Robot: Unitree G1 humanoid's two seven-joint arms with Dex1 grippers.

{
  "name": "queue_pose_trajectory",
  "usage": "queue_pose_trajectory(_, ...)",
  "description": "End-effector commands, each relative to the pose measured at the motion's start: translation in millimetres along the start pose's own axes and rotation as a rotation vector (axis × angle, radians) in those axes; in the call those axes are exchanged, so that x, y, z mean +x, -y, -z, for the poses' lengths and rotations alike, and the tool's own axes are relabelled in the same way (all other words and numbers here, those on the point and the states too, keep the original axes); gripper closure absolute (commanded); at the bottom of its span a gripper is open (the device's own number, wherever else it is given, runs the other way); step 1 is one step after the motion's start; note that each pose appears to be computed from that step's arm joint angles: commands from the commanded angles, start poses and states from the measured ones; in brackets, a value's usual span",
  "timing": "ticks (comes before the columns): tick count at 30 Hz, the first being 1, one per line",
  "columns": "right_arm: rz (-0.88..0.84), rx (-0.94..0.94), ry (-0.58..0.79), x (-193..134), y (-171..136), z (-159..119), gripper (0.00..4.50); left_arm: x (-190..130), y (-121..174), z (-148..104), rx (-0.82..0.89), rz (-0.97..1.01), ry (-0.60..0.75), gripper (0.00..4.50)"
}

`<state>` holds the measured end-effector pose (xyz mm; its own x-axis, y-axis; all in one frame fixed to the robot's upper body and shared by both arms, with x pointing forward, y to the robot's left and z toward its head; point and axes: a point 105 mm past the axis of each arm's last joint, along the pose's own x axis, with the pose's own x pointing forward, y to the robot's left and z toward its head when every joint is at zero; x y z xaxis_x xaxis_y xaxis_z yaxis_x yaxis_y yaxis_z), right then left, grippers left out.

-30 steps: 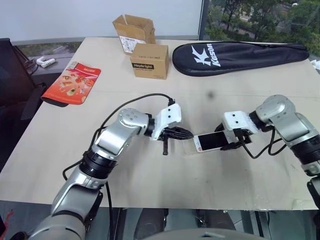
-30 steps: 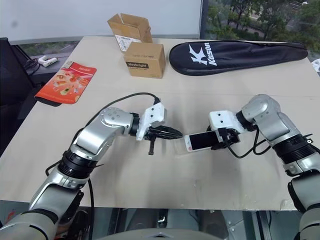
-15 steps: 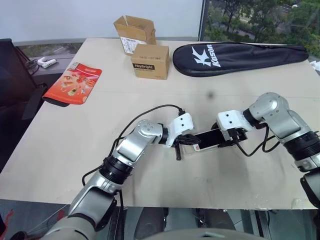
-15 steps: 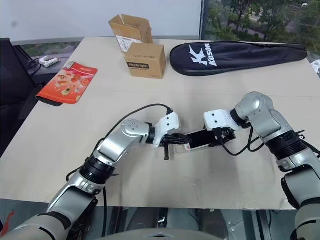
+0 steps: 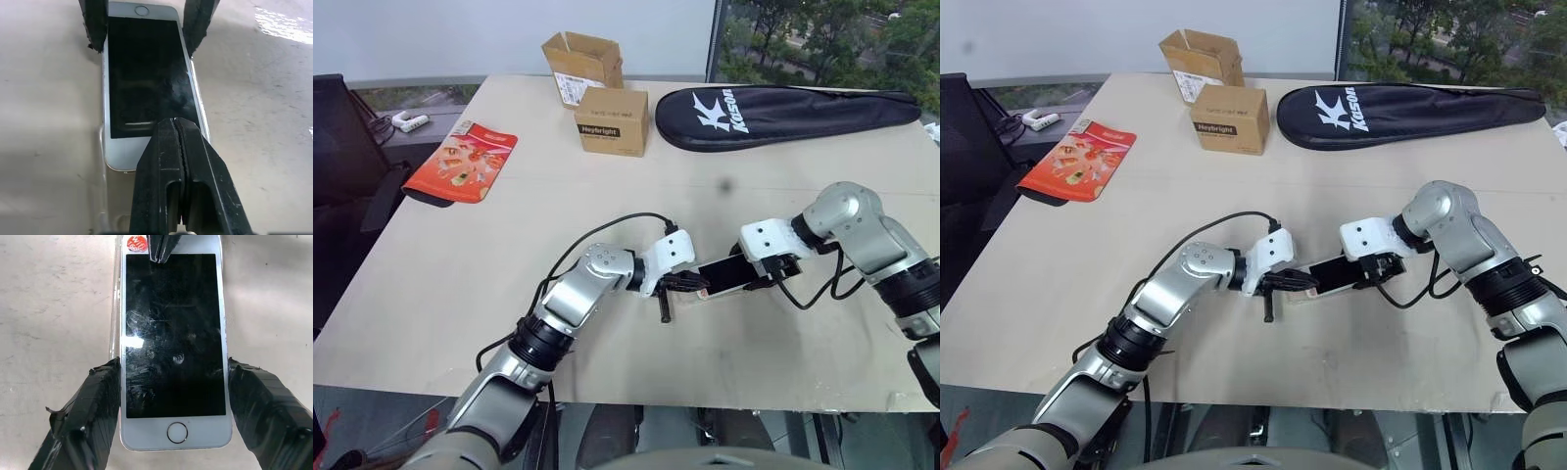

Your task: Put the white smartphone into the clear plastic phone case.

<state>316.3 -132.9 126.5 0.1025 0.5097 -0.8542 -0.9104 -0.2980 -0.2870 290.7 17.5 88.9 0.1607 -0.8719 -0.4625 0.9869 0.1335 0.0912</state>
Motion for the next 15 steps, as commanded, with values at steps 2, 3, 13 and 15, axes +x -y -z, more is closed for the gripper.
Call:
queue_pose_trajectory(2, -0.08, 0.01, -0.029, 3, -20, 1, 1.56, 4, 7, 29, -0.075, 0.011, -0.095, 4.5)
queue_pose_trajectory(3, -0.078, 0.015, -0.039, 2, -21, 1, 1.56, 4, 7, 30, -0.077, 0.011, -0.097, 4.5)
queue_pose_trajectory(13, -0.062, 0.096, -0.069, 11, -30, 8, 1.56, 9, -4, 46, -0.137, -0.057, -0.144, 4.5)
queue_pose_trajectory(15, -0.063, 0.107, -0.063, 14, -32, 7, 1.56, 11, -6, 50, -0.155, -0.074, -0.158, 4.5)
